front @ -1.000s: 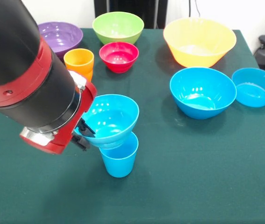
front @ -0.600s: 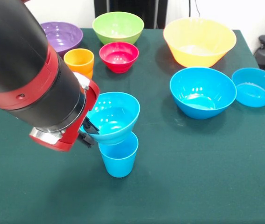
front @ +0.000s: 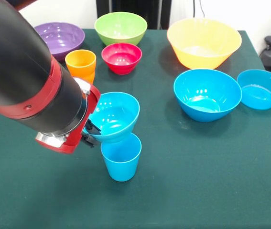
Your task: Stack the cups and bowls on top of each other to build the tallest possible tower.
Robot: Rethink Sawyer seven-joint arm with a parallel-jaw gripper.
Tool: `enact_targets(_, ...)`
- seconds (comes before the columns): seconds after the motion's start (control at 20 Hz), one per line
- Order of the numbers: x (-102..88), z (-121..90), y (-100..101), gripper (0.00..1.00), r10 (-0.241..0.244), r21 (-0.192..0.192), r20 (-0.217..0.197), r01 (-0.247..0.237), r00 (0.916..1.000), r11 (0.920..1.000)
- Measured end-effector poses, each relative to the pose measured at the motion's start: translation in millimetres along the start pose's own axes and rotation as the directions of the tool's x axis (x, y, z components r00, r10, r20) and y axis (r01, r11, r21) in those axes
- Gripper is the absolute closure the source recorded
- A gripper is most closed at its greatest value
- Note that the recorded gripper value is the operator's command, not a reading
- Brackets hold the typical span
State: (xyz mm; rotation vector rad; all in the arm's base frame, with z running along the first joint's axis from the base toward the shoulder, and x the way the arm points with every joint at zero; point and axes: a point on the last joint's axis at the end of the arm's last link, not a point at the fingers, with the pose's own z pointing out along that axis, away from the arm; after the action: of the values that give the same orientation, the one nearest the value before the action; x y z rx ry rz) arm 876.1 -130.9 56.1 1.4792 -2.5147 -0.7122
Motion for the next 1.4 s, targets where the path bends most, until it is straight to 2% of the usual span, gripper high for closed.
enact_targets(0.35, -2.2, 10.0, 3.6, 1.00, -0.009, -0.016, -0.019, 0.009, 0.9998, 0.9998)
enact_targets(0.75, -27.4, 15.5, 14.0, 1.00, -0.044, -0.018, -0.033, 0.044, 0.9985, 0.9989)
enact_targets(1.15, -51.7, 16.9, 16.6, 1.00, -0.074, 0.045, -0.041, 0.076, 0.9964, 0.9961)
enact_targets(1.4, -60.6, 10.5, 18.8, 1.00, -0.080, 0.066, -0.046, 0.083, 0.9957, 0.9944)
